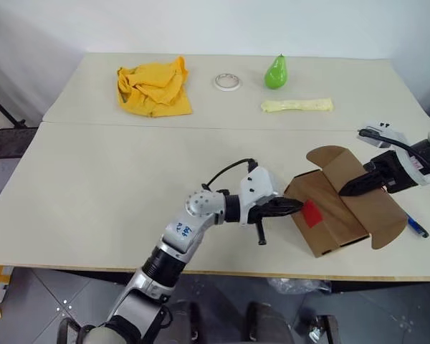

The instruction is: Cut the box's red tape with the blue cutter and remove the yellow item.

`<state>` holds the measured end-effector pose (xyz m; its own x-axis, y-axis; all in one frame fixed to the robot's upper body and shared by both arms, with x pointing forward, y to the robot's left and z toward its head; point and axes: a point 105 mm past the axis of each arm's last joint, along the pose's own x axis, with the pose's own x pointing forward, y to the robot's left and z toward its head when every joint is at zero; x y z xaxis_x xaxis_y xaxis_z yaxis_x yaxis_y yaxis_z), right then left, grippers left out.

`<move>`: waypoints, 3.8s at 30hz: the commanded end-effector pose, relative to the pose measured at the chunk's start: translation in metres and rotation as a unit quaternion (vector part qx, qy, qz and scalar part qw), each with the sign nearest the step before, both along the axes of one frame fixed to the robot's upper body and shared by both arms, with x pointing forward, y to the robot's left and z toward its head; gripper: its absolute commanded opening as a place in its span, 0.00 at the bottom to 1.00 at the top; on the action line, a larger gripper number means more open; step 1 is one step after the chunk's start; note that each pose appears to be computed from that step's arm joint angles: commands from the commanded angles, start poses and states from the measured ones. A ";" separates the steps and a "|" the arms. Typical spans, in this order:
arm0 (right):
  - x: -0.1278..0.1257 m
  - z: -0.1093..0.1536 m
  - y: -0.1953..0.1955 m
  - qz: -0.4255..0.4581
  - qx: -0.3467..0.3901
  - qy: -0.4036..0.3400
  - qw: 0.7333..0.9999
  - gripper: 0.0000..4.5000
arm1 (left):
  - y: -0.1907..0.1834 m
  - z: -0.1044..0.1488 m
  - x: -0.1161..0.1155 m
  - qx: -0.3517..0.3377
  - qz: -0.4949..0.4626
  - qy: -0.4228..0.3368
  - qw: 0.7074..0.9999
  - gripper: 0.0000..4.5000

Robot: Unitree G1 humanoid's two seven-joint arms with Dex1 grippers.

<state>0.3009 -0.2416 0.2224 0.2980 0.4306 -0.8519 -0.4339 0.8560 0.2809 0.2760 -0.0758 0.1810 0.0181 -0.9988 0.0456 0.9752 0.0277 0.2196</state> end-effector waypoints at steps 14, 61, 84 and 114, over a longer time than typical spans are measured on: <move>0.004 0.001 -0.005 -0.017 0.005 -0.023 1.000 0.01 | -0.042 -0.036 0.022 0.125 0.039 -0.048 0.990 0.00; 0.000 -0.018 0.001 -0.020 0.076 -0.029 0.997 0.01 | -0.015 0.024 0.007 0.000 -0.030 -0.053 0.998 0.00; -0.011 -0.003 -0.045 -0.067 0.035 -0.059 0.995 0.01 | -0.020 -0.079 0.009 0.245 -0.025 -0.026 0.969 0.00; -0.007 -0.016 -0.028 -0.045 0.083 -0.048 0.994 0.01 | 0.033 -0.040 0.017 0.179 0.018 -0.029 0.983 0.00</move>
<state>0.2961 -0.2855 0.2087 0.4568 0.4680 -0.7565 -0.3458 0.8770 0.3337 0.2924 -0.0448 0.1592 0.0510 -0.9706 -0.2352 0.9515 -0.0243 0.3066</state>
